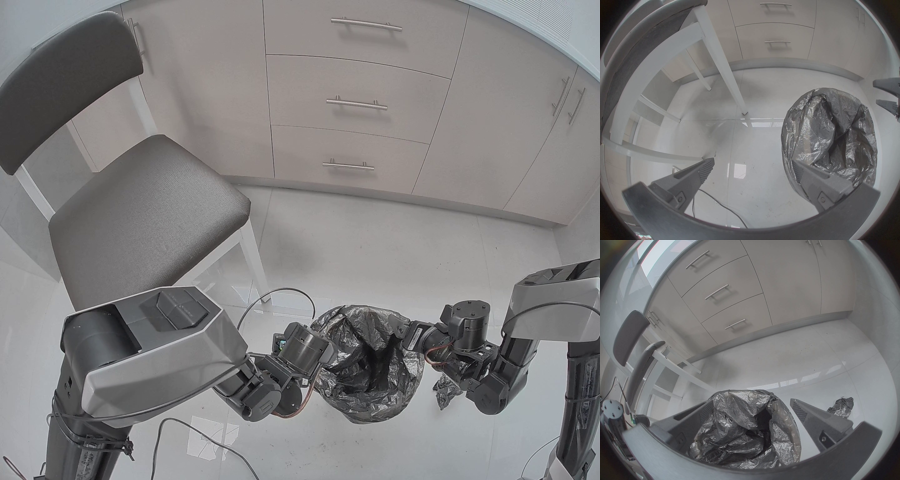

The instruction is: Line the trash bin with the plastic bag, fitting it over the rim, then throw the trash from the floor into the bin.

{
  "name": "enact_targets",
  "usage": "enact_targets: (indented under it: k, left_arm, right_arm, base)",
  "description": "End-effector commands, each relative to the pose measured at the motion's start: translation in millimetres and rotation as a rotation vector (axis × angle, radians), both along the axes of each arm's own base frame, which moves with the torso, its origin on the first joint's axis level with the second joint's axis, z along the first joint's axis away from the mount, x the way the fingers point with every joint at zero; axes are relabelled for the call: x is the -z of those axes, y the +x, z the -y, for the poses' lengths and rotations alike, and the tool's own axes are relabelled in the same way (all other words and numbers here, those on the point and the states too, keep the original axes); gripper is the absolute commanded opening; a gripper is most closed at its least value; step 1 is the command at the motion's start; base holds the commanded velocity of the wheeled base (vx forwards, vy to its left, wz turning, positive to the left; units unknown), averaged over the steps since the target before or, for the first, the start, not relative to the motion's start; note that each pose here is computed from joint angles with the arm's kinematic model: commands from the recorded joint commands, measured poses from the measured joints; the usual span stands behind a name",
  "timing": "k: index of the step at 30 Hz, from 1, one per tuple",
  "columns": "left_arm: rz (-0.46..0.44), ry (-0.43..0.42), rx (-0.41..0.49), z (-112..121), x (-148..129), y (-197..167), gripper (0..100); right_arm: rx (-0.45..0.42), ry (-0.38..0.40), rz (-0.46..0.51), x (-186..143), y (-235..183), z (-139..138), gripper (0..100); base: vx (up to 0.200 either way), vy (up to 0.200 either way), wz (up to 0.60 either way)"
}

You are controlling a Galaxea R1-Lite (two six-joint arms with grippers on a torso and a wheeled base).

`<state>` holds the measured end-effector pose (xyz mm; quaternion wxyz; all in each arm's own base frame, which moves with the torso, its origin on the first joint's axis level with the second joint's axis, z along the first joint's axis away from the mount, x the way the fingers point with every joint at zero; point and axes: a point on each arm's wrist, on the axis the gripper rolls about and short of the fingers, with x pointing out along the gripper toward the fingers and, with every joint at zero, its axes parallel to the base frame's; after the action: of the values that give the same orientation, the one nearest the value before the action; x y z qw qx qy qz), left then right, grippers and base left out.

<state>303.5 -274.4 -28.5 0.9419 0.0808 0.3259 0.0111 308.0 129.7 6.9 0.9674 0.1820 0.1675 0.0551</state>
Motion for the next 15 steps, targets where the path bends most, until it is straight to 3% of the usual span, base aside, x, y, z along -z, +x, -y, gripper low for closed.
enact_targets:
  k: [1,15]
  left_arm:
    - [-0.018,0.014,-0.003,-2.9,6.9,-2.4,100]
    - [-0.053,0.041,-0.01,-9.2,18.7,-8.9,100]
  right_arm:
    - [0.0,-0.004,-0.007,2.8,0.2,-0.3,100]
    - [0.004,-0.009,-0.015,7.5,2.4,0.5,100]
  base:
    - [0.0,0.0,0.0]
    - [0.0,0.0,0.0]
